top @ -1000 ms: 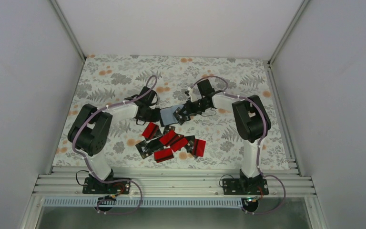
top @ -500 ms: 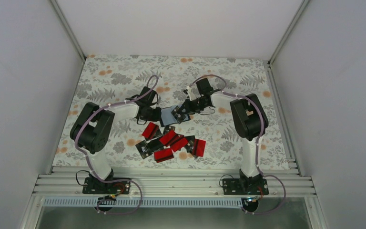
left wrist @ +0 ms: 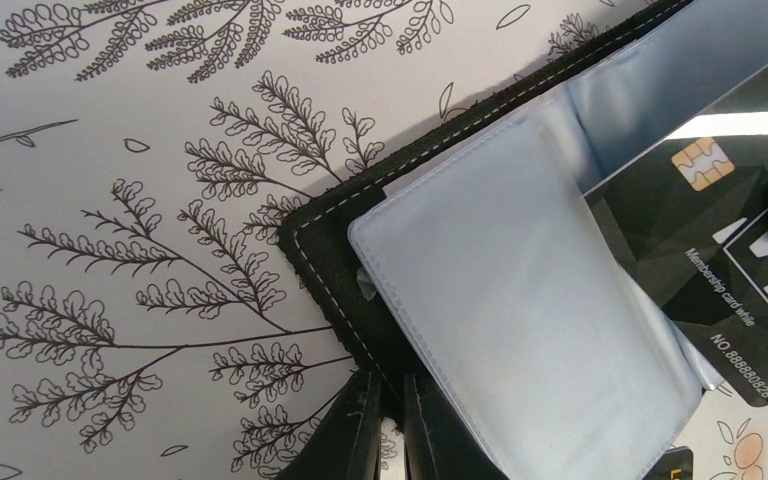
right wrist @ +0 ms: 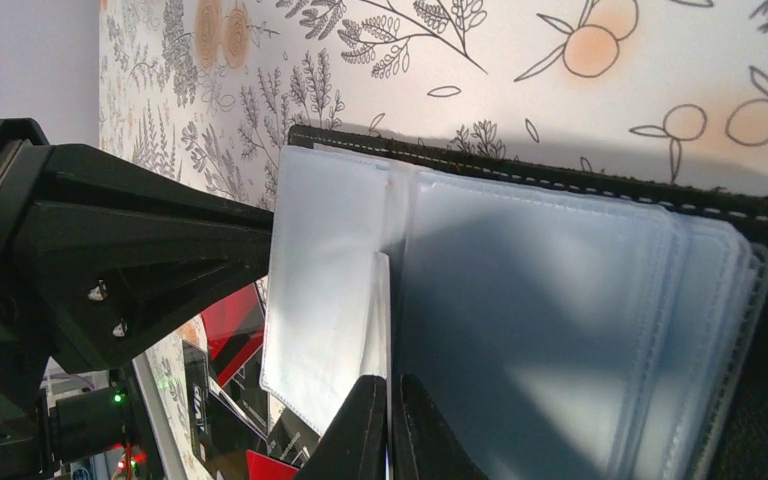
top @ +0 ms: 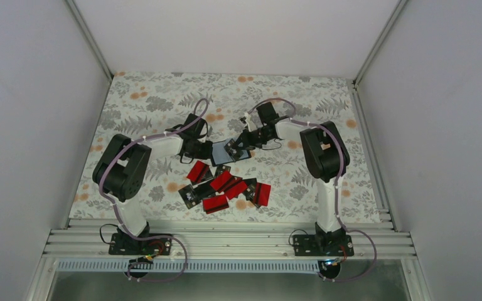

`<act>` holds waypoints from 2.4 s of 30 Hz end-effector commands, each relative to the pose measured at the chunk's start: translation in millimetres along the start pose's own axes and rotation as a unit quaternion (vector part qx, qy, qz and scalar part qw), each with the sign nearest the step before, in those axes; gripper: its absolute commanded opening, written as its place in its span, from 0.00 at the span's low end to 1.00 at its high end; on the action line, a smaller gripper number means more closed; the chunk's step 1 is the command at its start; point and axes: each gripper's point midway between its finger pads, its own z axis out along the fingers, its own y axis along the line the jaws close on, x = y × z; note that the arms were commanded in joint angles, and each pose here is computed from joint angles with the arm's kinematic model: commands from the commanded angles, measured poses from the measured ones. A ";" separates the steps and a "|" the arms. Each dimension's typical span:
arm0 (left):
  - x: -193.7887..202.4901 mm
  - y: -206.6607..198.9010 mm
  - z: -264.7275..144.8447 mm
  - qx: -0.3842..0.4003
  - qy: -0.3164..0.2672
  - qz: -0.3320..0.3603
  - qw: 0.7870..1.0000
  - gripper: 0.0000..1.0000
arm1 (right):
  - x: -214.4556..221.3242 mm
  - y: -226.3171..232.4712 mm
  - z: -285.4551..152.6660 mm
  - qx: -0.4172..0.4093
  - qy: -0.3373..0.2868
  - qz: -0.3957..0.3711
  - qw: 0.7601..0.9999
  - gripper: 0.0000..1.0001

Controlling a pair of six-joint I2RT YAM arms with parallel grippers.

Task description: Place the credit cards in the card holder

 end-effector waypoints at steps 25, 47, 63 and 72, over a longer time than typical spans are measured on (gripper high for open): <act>24.8 4.4 15.8 0.012 0.036 0.005 0.999 0.07 | -8.8 8.3 24.9 -0.037 0.001 0.028 0.999 0.04; 31.9 7.9 16.1 0.007 0.044 0.002 0.999 0.07 | -5.3 -3.4 23.7 -0.007 -0.035 0.065 0.997 0.04; 33.8 6.9 17.5 0.011 0.053 0.002 0.999 0.07 | -7.5 -11.7 22.0 0.014 -0.084 0.129 0.988 0.04; 36.0 7.6 17.5 0.010 0.056 0.003 0.998 0.06 | -11.0 -12.9 25.5 0.012 -0.085 0.121 0.989 0.04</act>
